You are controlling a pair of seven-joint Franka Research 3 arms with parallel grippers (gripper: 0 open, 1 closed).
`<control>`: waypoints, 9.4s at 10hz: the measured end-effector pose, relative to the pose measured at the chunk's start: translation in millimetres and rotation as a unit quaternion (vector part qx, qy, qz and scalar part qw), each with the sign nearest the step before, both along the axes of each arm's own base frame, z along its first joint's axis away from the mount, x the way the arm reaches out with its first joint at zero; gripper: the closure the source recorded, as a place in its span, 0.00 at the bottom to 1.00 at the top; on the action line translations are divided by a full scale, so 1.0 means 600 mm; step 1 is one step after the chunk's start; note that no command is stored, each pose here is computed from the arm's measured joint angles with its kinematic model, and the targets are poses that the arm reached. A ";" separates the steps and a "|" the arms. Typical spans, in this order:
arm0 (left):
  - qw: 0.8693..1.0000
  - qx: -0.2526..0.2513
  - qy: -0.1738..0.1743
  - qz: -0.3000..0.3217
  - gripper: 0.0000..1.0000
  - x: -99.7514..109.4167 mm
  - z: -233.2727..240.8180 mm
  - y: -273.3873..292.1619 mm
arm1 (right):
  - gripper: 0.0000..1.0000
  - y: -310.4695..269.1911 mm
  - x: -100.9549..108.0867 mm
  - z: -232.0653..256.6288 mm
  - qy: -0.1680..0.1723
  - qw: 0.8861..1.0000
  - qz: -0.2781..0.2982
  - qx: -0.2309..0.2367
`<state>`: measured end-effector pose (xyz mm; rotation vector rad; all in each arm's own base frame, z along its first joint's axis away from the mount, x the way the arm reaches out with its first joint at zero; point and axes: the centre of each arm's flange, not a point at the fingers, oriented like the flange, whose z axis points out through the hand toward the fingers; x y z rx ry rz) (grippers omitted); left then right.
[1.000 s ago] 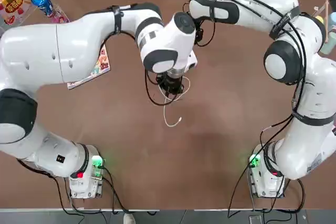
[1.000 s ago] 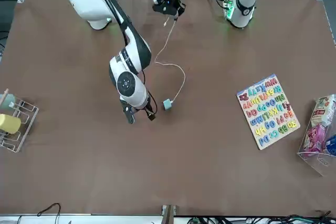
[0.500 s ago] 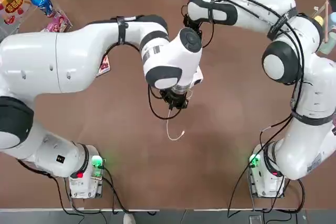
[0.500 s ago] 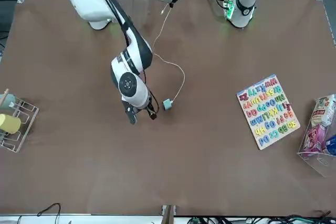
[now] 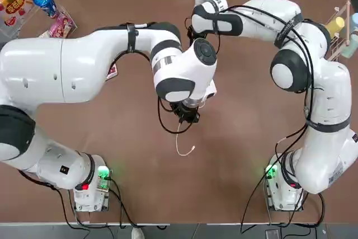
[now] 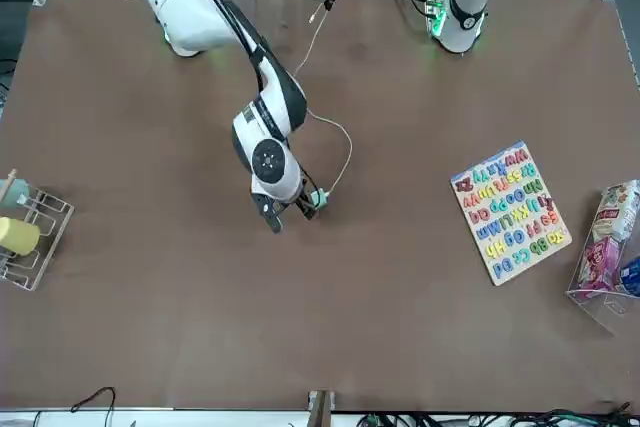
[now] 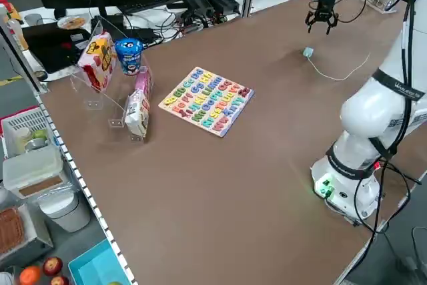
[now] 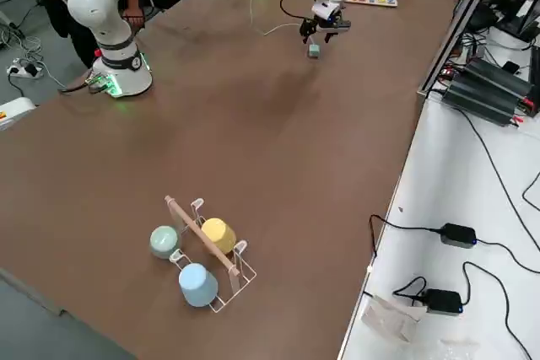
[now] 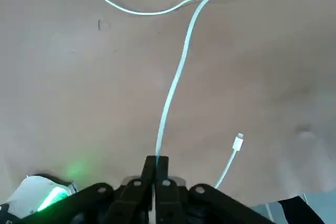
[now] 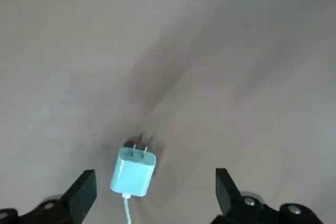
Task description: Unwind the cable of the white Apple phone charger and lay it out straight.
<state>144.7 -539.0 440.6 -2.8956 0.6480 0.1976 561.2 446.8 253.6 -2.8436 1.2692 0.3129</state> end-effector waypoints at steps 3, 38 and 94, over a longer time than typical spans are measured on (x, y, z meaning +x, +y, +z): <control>1.000 0.004 0.001 -0.007 0.97 -0.011 -0.002 0.000 | 0.00 0.033 -0.013 -0.024 -0.020 1.000 0.010 0.016; 0.998 0.031 0.016 -0.060 0.97 -0.093 -0.020 0.004 | 0.52 0.095 -0.056 -0.122 -0.070 0.997 -0.035 -0.019; 0.996 -0.020 0.004 0.083 0.00 0.155 0.046 0.023 | 0.00 -0.377 0.331 0.047 -0.197 0.833 0.517 0.011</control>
